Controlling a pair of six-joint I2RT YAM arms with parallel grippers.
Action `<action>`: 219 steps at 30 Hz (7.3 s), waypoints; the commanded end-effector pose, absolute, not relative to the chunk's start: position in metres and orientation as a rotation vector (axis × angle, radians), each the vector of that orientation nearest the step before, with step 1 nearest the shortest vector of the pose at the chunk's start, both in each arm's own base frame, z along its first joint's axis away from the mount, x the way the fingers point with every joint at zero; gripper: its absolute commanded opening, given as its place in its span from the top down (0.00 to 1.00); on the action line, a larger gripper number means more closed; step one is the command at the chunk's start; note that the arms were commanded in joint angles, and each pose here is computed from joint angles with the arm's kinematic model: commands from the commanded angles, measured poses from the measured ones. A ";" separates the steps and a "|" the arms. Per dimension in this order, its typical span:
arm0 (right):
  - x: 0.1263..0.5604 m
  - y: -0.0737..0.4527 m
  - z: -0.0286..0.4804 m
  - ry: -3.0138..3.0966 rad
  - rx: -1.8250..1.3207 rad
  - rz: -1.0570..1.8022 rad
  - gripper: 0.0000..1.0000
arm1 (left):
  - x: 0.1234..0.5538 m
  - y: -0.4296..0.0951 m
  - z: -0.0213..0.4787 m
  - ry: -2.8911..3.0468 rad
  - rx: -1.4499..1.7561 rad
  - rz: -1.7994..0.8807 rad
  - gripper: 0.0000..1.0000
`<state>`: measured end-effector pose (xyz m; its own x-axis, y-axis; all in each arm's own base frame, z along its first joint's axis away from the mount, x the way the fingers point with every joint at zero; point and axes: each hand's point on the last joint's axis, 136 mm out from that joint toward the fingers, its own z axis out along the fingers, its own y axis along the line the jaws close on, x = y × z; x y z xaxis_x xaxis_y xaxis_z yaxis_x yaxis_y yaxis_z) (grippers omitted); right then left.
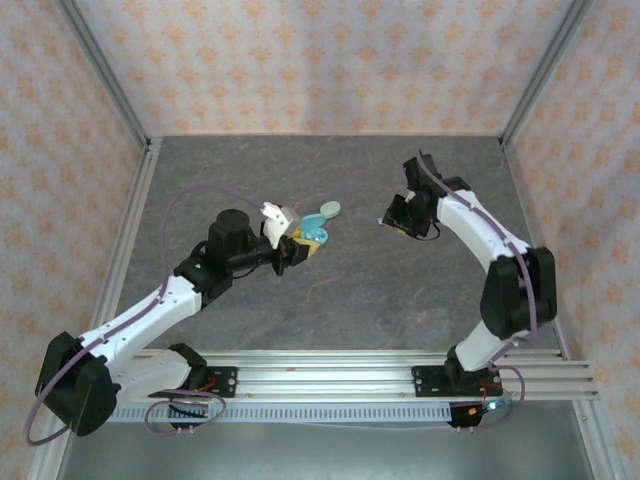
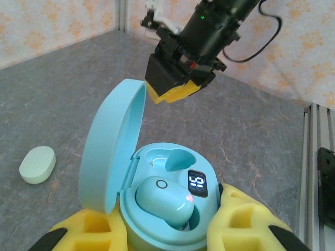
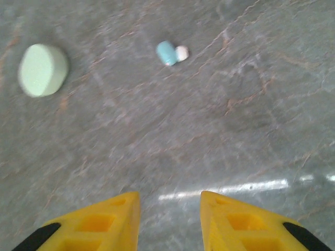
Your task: Insert wireless bluetooth earbuds into charging case
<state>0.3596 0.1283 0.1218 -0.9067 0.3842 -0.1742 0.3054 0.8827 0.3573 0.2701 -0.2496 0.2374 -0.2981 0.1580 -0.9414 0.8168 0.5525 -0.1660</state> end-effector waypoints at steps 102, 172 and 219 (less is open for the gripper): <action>0.277 0.208 0.048 2.896 0.504 0.835 0.84 | 0.250 -0.253 0.203 1.898 0.673 -0.791 0.92; 0.346 0.163 0.038 3.022 0.214 0.187 0.87 | 0.262 -0.263 0.181 1.979 0.708 -0.750 0.92; 0.327 0.183 0.010 3.080 0.360 0.520 0.74 | 0.267 -0.272 0.174 1.999 0.739 -0.763 0.92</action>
